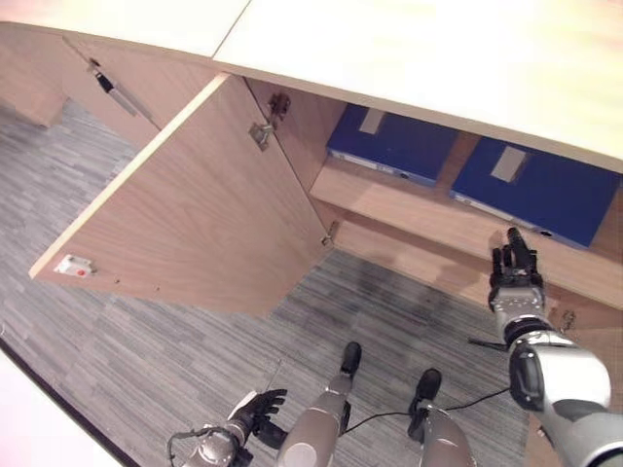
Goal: Put the empty folder in the office cabinet
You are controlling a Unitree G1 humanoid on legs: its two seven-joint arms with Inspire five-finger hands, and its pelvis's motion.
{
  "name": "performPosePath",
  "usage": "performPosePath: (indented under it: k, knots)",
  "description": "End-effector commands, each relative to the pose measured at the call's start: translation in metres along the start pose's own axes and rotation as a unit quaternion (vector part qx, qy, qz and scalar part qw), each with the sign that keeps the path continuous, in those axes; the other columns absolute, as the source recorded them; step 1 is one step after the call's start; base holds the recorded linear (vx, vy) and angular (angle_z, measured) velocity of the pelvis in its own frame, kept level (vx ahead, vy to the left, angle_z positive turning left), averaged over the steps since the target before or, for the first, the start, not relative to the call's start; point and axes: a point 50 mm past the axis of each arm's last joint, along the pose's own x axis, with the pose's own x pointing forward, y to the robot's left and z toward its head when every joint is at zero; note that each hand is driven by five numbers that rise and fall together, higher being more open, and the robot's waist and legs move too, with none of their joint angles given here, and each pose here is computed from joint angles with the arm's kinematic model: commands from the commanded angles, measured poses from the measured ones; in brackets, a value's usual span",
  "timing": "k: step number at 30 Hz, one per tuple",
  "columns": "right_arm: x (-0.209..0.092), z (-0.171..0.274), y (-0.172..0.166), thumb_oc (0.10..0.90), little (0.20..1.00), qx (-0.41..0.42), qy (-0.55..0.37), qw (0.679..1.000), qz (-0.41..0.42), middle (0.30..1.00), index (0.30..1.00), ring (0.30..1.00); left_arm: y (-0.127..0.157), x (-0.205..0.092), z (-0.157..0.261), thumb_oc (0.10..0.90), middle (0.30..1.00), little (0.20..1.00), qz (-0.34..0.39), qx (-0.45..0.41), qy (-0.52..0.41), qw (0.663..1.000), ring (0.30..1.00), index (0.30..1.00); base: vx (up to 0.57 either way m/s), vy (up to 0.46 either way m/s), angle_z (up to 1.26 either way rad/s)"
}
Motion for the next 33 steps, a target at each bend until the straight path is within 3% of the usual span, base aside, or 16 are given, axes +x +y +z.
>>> performPosePath:
  k: [1, 2, 3, 4, 5, 6, 9, 12, 13, 15, 16, 18, 20, 32, 33]
  knots:
    - [-0.010, -0.017, 0.007, 0.800, 0.900, -0.017, 0.002, 0.997, 0.071, 0.900, 0.900, 0.900, 0.003, 0.004, 0.005, 0.800, 0.900, 0.900, 0.017, -0.017, -0.004, 1.000, 0.900, 0.900, -0.01, 0.036, -0.06]
    - [-0.020, -0.031, 0.013, 0.800, 0.900, -0.052, 0.011, 0.991, 0.121, 0.900, 0.900, 0.900, 0.005, 0.006, 0.009, 0.800, 0.900, 0.900, 0.025, -0.030, -0.008, 0.999, 0.900, 0.900, -0.01, 0.025, -0.07]
    - [-0.021, -0.033, 0.012, 0.800, 0.900, -0.054, 0.012, 0.991, 0.121, 0.900, 0.900, 0.900, 0.004, 0.006, 0.008, 0.800, 0.900, 0.900, 0.025, -0.031, -0.007, 0.999, 0.900, 0.900, 0.00, 0.026, -0.07]
    - [-0.031, -0.037, 0.015, 0.527, 0.491, -0.086, 0.005, 0.982, 0.168, 0.491, 0.491, 0.491, 0.005, 0.008, 0.010, 0.800, 0.900, 0.900, 0.035, -0.043, -0.006, 0.998, 0.900, 0.900, 0.00, 0.014, -0.10]
    - [-0.032, -0.038, 0.014, 0.400, 0.300, -0.088, 0.005, 0.982, 0.168, 0.300, 0.300, 0.300, 0.005, 0.008, 0.009, 0.800, 0.900, 0.900, 0.035, -0.044, -0.005, 0.998, 0.900, 0.900, 0.00, 0.032, -0.16]
    - [-0.045, -0.037, 0.019, 0.400, 0.300, -0.107, -0.010, 0.969, 0.222, 0.300, 0.300, 0.300, 0.006, 0.009, 0.011, 0.800, 0.900, 0.900, 0.043, -0.057, -0.004, 0.997, 0.900, 0.900, 0.01, 0.018, -0.19]
    - [-0.052, -0.034, 0.019, 0.400, 0.300, -0.137, -0.028, 0.958, 0.250, 0.300, 0.300, 0.300, 0.008, 0.010, 0.012, 0.800, 0.900, 0.900, 0.049, -0.062, -0.004, 0.997, 0.900, 0.900, 0.01, 0.009, -0.05]
    - [-0.066, -0.008, 0.032, 0.400, 0.300, -0.258, -0.111, 0.908, 0.312, 0.300, 0.300, 0.300, 0.010, 0.011, 0.013, 0.800, 0.900, 0.900, 0.059, -0.070, -0.005, 0.996, 0.900, 0.900, 0.01, 0.005, -0.08]
    - [-0.067, -0.008, 0.032, 0.400, 0.300, -0.259, -0.112, 0.907, 0.311, 0.300, 0.300, 0.300, 0.010, 0.011, 0.013, 0.800, 0.900, 0.900, 0.058, -0.070, -0.006, 0.996, 0.900, 0.900, 0.03, -0.008, -0.07]
    - [-0.074, 0.016, 0.051, 0.400, 0.300, -0.390, -0.214, 0.834, 0.326, 0.300, 0.300, 0.300, 0.011, 0.012, 0.016, 0.800, 0.900, 0.900, 0.062, -0.077, -0.010, 0.995, 0.900, 0.900, 0.02, -0.008, -0.07]
    - [-0.074, 0.016, 0.051, 0.400, 0.300, -0.390, -0.215, 0.834, 0.326, 0.300, 0.300, 0.300, 0.011, 0.012, 0.016, 0.800, 0.900, 0.900, 0.062, -0.076, -0.011, 0.995, 0.900, 0.900, 0.01, -0.010, -0.07]
    - [-0.076, 0.033, 0.066, 0.400, 0.300, -0.468, -0.290, 0.771, 0.320, 0.300, 0.300, 0.300, 0.011, 0.013, 0.019, 0.800, 0.900, 0.900, 0.061, -0.071, -0.016, 0.995, 0.900, 0.900, 0.00, -0.007, -0.08]
    - [-0.073, 0.046, 0.078, 0.400, 0.300, -0.513, -0.332, 0.732, 0.300, 0.300, 0.300, 0.300, 0.013, 0.011, 0.017, 0.800, 0.900, 0.900, 0.060, -0.062, -0.017, 0.996, 0.900, 0.900, -0.01, -0.004, -0.02]
    - [-0.042, 0.082, 0.107, 0.400, 0.300, -0.597, -0.352, 0.686, 0.221, 0.300, 0.300, 0.300, 0.008, 0.004, 0.006, 0.800, 0.900, 0.900, 0.036, -0.028, -0.018, 0.999, 0.900, 0.900, 0.00, -0.003, 0.00]
    - [-0.040, 0.092, 0.118, 0.400, 0.300, -0.617, -0.360, 0.667, 0.214, 0.300, 0.300, 0.300, 0.008, 0.002, 0.003, 0.800, 0.900, 0.900, 0.033, -0.019, -0.017, 0.999, 0.900, 0.900, -0.01, -0.024, 0.05]
